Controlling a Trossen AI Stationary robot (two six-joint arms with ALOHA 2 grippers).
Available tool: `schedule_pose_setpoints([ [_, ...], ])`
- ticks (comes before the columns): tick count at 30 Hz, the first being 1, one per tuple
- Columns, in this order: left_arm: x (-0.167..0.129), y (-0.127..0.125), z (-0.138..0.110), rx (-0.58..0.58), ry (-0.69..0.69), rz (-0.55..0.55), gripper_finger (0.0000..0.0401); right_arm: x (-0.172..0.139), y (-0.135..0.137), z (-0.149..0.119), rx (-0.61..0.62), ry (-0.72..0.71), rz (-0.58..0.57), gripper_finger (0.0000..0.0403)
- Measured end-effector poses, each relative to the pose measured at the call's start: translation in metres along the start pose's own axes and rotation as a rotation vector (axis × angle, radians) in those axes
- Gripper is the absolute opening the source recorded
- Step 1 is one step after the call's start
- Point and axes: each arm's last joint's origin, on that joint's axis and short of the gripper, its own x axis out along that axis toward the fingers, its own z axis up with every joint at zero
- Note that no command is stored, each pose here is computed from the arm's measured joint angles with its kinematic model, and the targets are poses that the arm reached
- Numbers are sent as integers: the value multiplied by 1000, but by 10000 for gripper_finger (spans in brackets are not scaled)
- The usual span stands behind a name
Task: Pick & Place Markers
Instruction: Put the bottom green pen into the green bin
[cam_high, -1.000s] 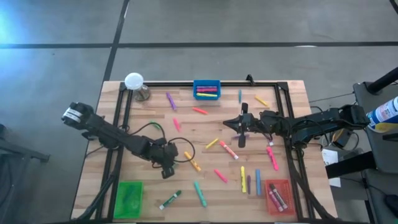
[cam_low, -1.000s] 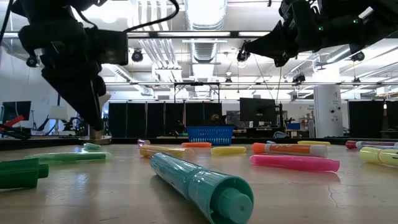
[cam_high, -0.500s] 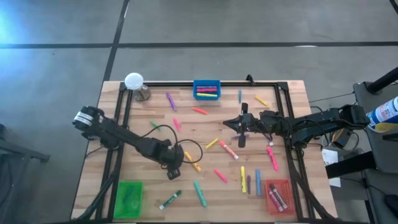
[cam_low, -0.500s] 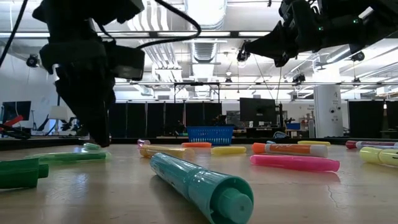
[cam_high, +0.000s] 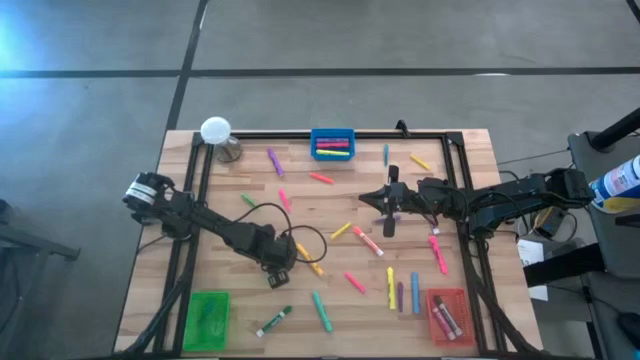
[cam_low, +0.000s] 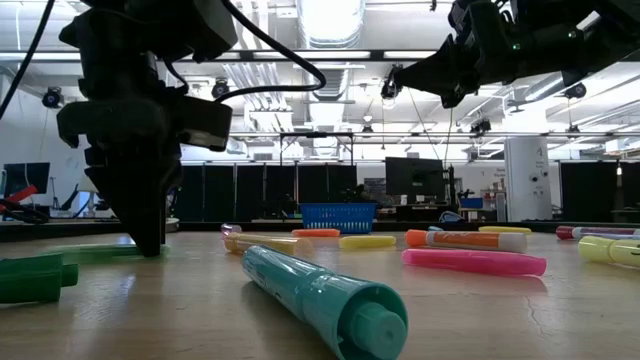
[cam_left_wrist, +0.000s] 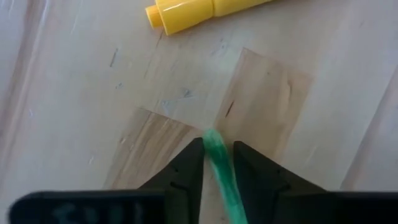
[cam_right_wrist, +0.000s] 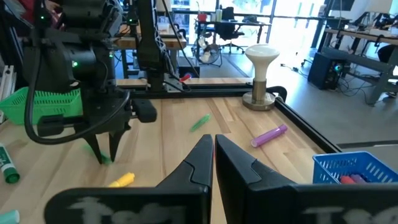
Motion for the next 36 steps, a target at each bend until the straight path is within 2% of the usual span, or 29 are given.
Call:
schedule_pose_setpoints([
  [4, -1, 0, 0, 30, 8, 6, 36, 0, 0, 0, 0, 0, 0, 11],
  [7, -4, -1, 1, 57, 27, 11, 18, 0, 0, 0, 0, 0, 0, 11],
  [14, -23, -11, 8, 208, 94, 27, 24, 0, 0, 0, 0, 1, 0, 11],
  [20, -47, -31, 3, 418, 168, 30, 25, 0, 0, 0, -6, 2, 0, 11],
  [24, -64, -54, -14, 624, 230, -2, 25, 0, 0, -1, -9, 3, 0, 11],
  [30, -87, -86, -60, 942, 326, -35, 25, 0, 0, -1, -26, 8, 1, 11],
  [36, -98, -103, -101, 1108, 402, 6, 25, 0, 0, -1, -28, 8, 1, 11],
])
